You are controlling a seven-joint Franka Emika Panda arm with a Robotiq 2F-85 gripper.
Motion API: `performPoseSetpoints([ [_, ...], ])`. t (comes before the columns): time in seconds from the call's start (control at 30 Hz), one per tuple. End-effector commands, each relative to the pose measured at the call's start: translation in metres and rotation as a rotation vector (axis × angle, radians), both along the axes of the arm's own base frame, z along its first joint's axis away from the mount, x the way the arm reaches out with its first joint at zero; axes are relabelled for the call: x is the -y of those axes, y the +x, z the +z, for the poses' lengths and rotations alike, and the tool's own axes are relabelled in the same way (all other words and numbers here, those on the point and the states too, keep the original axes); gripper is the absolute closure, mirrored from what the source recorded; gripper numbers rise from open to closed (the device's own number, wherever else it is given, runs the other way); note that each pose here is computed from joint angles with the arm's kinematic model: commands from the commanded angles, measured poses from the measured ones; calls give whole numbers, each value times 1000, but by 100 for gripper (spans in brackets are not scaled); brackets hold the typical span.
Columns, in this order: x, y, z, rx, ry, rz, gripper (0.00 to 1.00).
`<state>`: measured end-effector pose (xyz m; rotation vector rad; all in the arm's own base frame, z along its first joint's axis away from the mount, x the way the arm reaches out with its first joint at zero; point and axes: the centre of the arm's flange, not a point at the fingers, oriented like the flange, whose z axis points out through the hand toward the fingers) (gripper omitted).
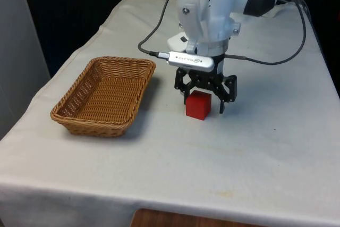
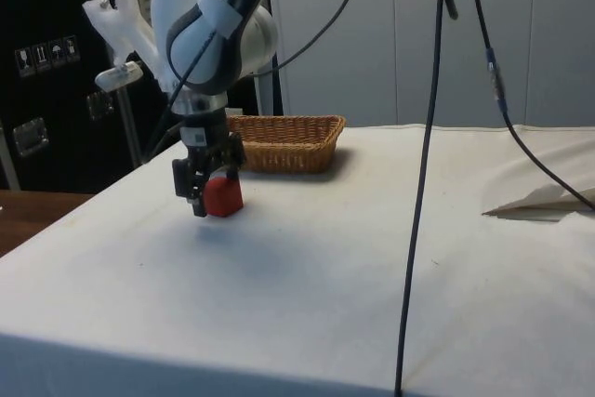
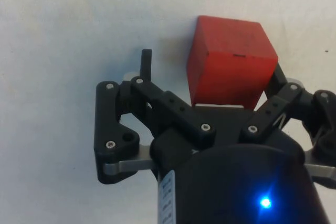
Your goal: Pick up the cube and place it into the basket.
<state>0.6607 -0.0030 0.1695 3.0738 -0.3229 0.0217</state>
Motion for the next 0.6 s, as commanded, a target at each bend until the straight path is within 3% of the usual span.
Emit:
performPoseSetpoints([
  [0.0, 0, 0, -2, 3, 7, 0, 0],
  [0.57, 1, 0, -1, -2, 0, 0, 0],
])
